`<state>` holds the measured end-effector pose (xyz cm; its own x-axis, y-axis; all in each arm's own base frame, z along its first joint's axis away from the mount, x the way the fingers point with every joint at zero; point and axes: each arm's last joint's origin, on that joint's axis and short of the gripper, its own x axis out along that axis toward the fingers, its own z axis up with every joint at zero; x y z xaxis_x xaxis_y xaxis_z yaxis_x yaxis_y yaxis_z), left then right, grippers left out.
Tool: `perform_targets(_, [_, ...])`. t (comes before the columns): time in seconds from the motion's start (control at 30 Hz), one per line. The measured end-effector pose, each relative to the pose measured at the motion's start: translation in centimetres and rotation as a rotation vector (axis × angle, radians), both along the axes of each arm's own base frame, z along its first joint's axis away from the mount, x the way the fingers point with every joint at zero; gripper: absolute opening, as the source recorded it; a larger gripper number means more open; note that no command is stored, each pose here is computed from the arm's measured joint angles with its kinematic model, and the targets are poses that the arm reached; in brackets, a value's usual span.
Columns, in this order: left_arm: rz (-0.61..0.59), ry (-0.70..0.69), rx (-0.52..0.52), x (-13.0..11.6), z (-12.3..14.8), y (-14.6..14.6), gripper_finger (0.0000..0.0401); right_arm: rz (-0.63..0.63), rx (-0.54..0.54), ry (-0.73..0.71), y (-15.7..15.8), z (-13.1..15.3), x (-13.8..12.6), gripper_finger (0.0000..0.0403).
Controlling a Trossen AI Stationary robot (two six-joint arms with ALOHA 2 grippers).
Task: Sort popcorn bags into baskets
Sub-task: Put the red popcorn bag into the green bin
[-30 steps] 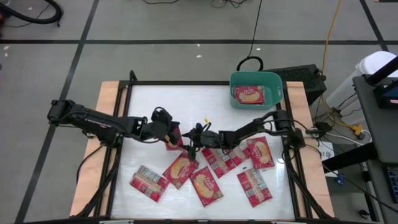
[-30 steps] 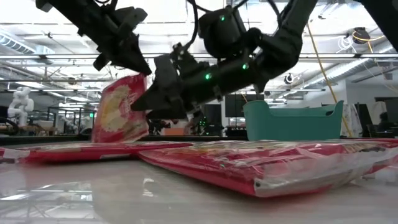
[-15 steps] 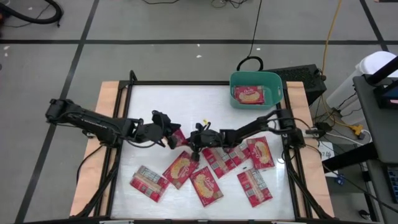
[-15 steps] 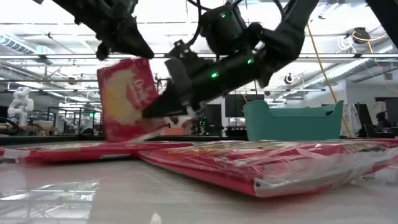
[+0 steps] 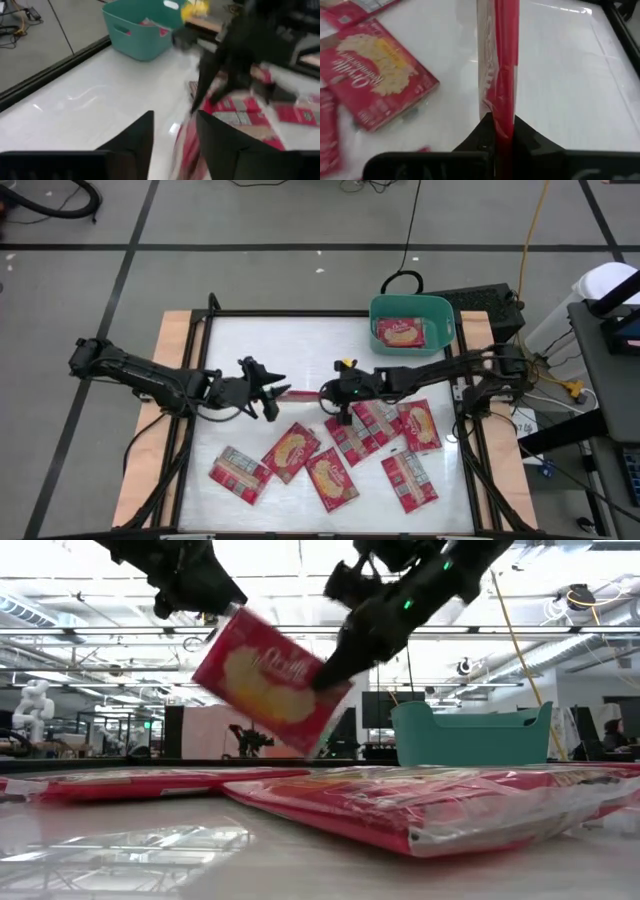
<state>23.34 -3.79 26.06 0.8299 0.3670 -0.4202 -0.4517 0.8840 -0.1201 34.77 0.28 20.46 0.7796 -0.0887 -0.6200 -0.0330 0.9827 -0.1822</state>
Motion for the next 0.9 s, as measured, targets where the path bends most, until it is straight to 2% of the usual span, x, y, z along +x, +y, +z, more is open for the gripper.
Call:
perform_targets(0.23, [-0.068, -0.014, 0.078, 2.6, -1.5, -1.2, 0.0232, -0.028, 0.002, 0.114, -0.9, 1.8, -2.7, 0.0015])
perform_targets(0.5, [-0.099, -0.036, 0.179, 5.9, -4.1, -1.5, 0.0282, -0.057, 0.020, 0.289, -1.2, 1.1, -4.3, 0.0014])
perform_targets(0.7, [-0.086, 0.006, 0.203, 7.8, -6.9, -0.4, 0.0275, -0.062, 0.024, 0.321, -1.1, 0.9, -4.5, 0.0014])
perform_targets(0.9, [-0.138, 0.033, 0.168, 8.9, -8.8, 0.8, 0.0237, -0.057, 0.018, 0.351, -1.1, 0.1, -5.0, 0.0014])
